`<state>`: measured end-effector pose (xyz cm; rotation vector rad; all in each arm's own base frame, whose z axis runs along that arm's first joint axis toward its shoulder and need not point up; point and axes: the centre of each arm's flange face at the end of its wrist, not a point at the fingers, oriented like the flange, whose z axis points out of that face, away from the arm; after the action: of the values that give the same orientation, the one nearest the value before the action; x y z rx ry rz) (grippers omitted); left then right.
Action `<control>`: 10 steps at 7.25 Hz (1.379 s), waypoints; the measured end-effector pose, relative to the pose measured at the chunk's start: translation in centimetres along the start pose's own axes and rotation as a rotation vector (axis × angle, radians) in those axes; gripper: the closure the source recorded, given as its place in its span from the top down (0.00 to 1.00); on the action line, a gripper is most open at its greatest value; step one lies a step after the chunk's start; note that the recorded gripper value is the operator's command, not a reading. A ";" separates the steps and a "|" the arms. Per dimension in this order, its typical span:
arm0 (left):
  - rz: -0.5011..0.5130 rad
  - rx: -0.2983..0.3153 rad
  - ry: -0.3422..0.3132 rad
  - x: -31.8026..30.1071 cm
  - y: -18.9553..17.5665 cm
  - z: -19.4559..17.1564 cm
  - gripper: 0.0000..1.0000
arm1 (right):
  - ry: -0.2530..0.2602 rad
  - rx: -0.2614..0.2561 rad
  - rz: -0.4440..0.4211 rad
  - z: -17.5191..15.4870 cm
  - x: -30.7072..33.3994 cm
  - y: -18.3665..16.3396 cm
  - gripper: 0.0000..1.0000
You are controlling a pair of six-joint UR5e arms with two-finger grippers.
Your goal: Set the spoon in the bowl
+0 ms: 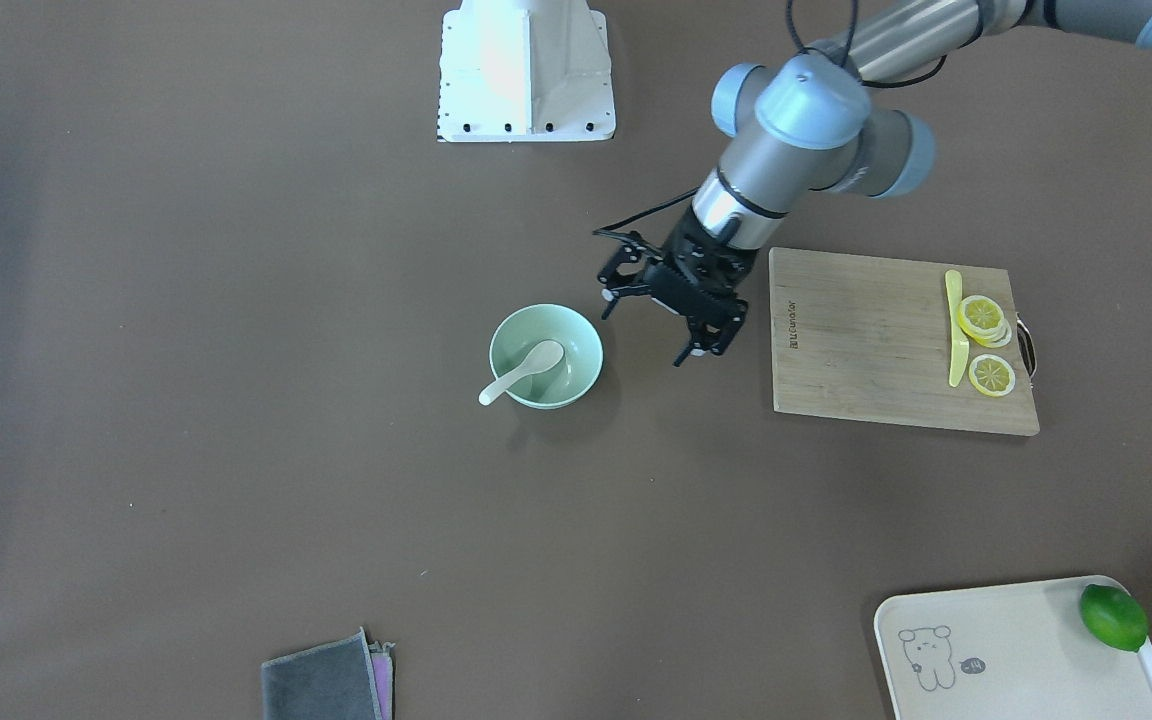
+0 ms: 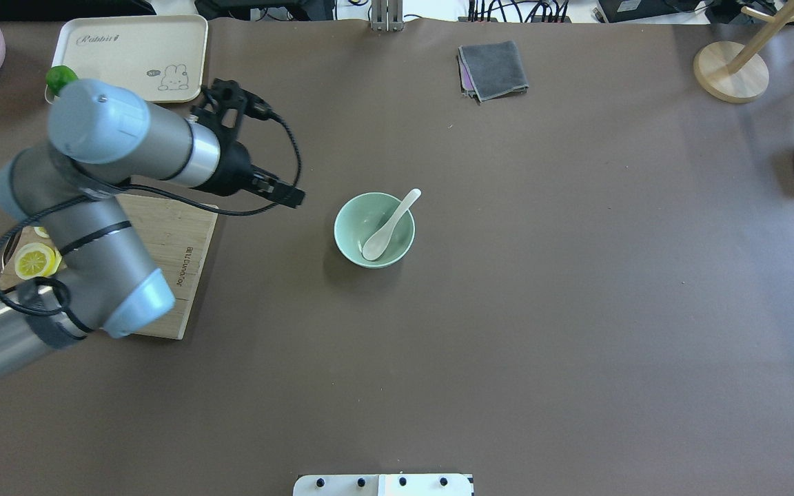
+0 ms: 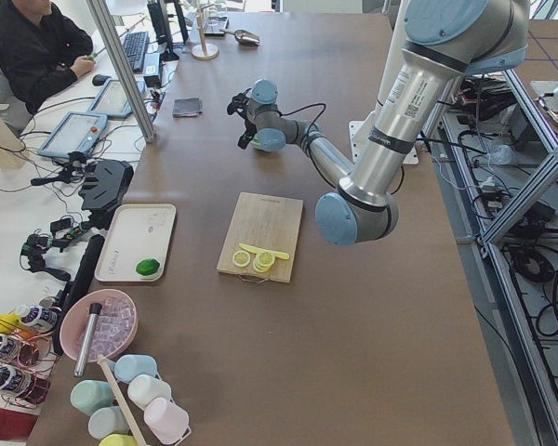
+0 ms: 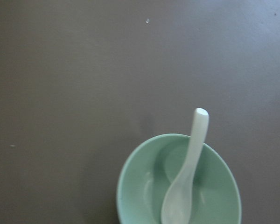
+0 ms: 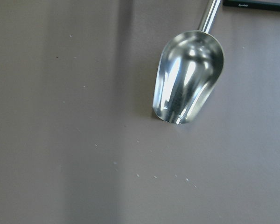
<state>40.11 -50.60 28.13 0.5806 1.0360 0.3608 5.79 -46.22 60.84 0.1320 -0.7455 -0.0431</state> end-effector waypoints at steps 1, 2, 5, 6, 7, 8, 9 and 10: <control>0.035 -0.011 -0.050 -6.6 1.7 -3.3 0.98 | 0.007 -0.002 -0.006 -0.1 2.9 2.3 1.00; 0.033 -0.026 -0.093 -13.6 3.2 -7.3 0.98 | 0.010 -0.005 -0.002 -0.1 5.7 4.8 1.00; 0.046 -0.055 -0.219 -35.3 11.7 -23.3 0.98 | 0.012 0.014 0.031 -0.9 8.2 7.4 1.00; 0.010 -0.073 -0.259 -39.7 14.9 -26.7 0.98 | 0.011 0.019 0.042 -1.1 7.6 6.9 1.00; -0.033 -0.094 -0.284 -42.5 18.1 -28.4 0.98 | 0.010 0.021 0.062 -1.3 5.8 5.9 1.00; -0.074 -0.108 -0.299 -44.1 20.7 -29.4 0.98 | 0.008 0.016 0.085 -1.2 3.1 4.5 1.00; -0.114 -0.123 -0.317 -45.2 22.9 -29.9 0.98 | 0.005 0.002 0.095 -0.5 0.5 3.4 1.00; -0.168 -0.123 -0.343 -45.6 23.6 -30.1 0.98 | 0.001 -0.009 0.097 0.0 -0.8 3.0 1.00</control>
<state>-8.23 -48.00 62.82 0.4231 0.7204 0.1675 5.15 -43.21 60.72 0.0875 -0.7496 0.0462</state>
